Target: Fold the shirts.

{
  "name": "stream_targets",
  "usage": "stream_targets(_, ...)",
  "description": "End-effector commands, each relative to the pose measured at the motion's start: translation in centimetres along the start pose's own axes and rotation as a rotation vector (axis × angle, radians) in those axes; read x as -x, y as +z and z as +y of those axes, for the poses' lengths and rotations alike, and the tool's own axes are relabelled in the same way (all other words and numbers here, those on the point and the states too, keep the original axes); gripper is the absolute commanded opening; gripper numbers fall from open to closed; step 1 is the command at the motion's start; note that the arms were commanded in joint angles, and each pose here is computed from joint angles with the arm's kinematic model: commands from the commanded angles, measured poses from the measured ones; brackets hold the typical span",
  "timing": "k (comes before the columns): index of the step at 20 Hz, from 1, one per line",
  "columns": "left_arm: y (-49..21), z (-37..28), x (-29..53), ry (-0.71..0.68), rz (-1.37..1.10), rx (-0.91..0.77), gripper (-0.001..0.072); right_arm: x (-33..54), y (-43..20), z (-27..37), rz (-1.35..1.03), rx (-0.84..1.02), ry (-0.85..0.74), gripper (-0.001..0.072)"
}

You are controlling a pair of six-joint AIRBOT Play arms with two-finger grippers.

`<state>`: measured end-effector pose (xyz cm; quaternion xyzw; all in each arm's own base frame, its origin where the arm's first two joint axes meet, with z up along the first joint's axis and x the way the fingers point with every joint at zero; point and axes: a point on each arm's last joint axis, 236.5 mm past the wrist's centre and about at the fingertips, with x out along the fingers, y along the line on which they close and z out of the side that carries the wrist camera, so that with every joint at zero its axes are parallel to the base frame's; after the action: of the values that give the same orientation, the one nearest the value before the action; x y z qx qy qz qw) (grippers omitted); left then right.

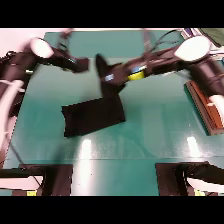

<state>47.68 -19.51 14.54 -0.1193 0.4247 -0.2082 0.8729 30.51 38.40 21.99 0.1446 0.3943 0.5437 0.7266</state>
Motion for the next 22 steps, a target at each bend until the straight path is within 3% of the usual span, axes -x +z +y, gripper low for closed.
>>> stream_targets(1,4.3,4.4,9.7,0.135,-0.189,-0.008,0.0025,-9.0,-2.5,3.0,0.009,0.065,0.063,0.0059)
stream_targets(2,4.8,4.8,11.5,0.153,-0.225,-0.009,0.0026,-11.3,-3.6,3.2,0.020,0.072,0.070,0.0291)
stream_targets(3,5.1,4.9,12.7,0.161,-0.247,-0.008,0.0026,-12.8,-4.8,3.2,0.046,0.056,0.080,0.0475)
stream_targets(6,5.0,5.0,13.7,0.172,-0.252,-0.011,0.0025,-12.5,-5.9,1.5,0.103,0.071,0.052,0.0471)
stream_targets(9,4.4,5.0,13.6,0.171,-0.228,-0.008,0.0026,-7.9,-5.7,-6.3,0.109,0.059,-0.138,0.0454)
stream_targets(12,3.9,4.8,13.3,0.163,-0.206,-0.005,0.0026,-1.2,-8.9,-17.0,0.128,-0.141,-0.345,0.0458)
stream_targets(13,3.9,4.5,13.2,0.148,-0.204,0.001,0.0026,0.6,-10.7,-20.0,0.146,-0.244,-0.372,0.0506)
stream_targets(14,3.9,4.2,13.1,0.134,-0.205,0.006,0.0025,1.9,-12.4,-22.1,0.172,-0.340,-0.375,0.0635)
stream_targets(15,3.9,3.9,12.9,0.118,-0.202,0.005,0.0026,2.7,-14.0,-23.9,0.199,-0.431,-0.365,0.0654)
stream_targets(19,3.5,3.8,12.1,0.104,-0.177,-0.004,0.0026,0.1,-16.4,-27.0,0.210,-0.629,-0.291,0.0624)
stream_targets(22,3.7,3.9,12.0,0.104,-0.183,-0.005,0.0026,-4.5,-17.6,-26.4,0.286,-0.628,-0.232,0.0624)
